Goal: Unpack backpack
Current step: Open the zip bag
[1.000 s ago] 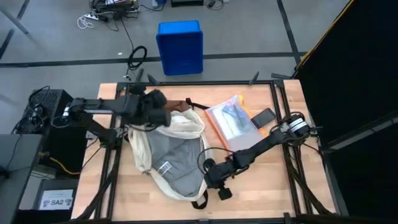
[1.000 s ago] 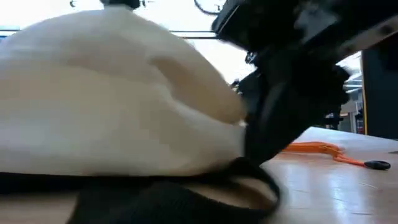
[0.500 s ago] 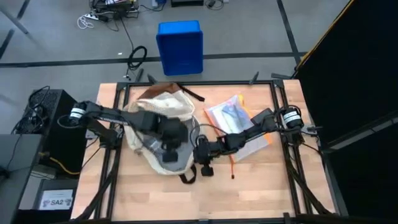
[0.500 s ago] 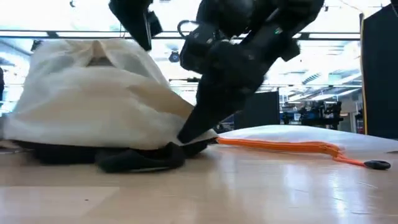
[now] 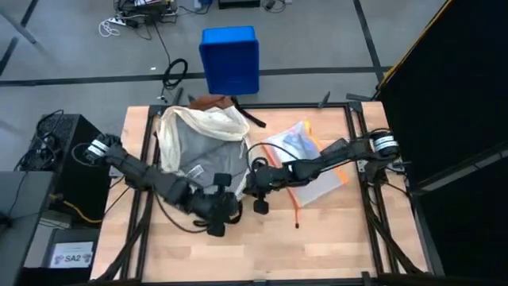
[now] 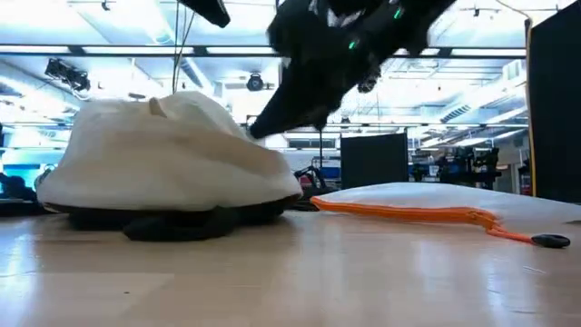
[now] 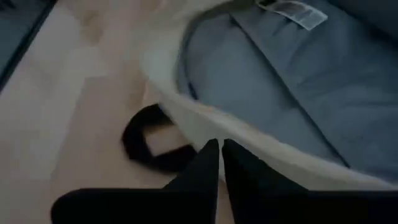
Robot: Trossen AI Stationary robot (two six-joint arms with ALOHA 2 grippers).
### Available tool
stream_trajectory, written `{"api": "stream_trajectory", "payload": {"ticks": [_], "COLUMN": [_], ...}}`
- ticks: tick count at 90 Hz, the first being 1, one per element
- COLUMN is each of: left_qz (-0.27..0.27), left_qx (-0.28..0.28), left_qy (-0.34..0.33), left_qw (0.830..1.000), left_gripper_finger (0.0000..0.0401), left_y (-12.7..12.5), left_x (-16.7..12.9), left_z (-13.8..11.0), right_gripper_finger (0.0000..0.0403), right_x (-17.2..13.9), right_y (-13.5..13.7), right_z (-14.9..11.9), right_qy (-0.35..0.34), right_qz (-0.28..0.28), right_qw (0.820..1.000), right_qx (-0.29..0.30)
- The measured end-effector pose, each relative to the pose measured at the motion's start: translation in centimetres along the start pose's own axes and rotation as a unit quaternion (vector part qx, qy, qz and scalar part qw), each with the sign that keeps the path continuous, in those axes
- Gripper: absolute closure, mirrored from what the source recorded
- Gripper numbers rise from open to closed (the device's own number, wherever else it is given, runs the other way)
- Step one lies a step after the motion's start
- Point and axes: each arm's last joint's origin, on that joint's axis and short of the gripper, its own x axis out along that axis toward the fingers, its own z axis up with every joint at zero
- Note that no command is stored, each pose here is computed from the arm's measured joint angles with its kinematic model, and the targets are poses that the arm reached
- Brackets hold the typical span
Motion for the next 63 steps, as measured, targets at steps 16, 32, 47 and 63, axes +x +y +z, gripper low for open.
{"api": "stream_trajectory", "payload": {"ticks": [16, 32, 47, 63], "left_qz": [-0.006, -0.017, -0.005, -0.001], "left_qx": [0.026, 0.024, -0.002, -0.009], "left_qy": [-0.080, -0.168, -0.214, -0.219], "left_qw": [0.996, 0.985, 0.977, 0.976], "left_gripper_finger": [0.0401, 0.0401, 0.0401, 0.0399], "left_y": [-2.3, -2.9, -2.3, -1.9], "left_x": [2.4, 4.7, 5.5, 5.9], "left_z": [-1.9, -4.0, -4.6, -4.7], "right_gripper_finger": [0.0402, 0.0396, 0.0365, 0.0285], "right_x": [-5.1, -7.5, -7.6, -7.3], "right_y": [4.0, 7.6, 10.0, 10.5], "right_z": [-0.8, -4.2, -7.5, -10.6], "right_qy": [0.063, 0.147, 0.202, 0.255], "right_qz": [-0.074, -0.147, -0.152, -0.171], "right_qw": [0.989, 0.964, 0.950, 0.932], "right_qx": [-0.113, -0.168, -0.185, -0.193]}}
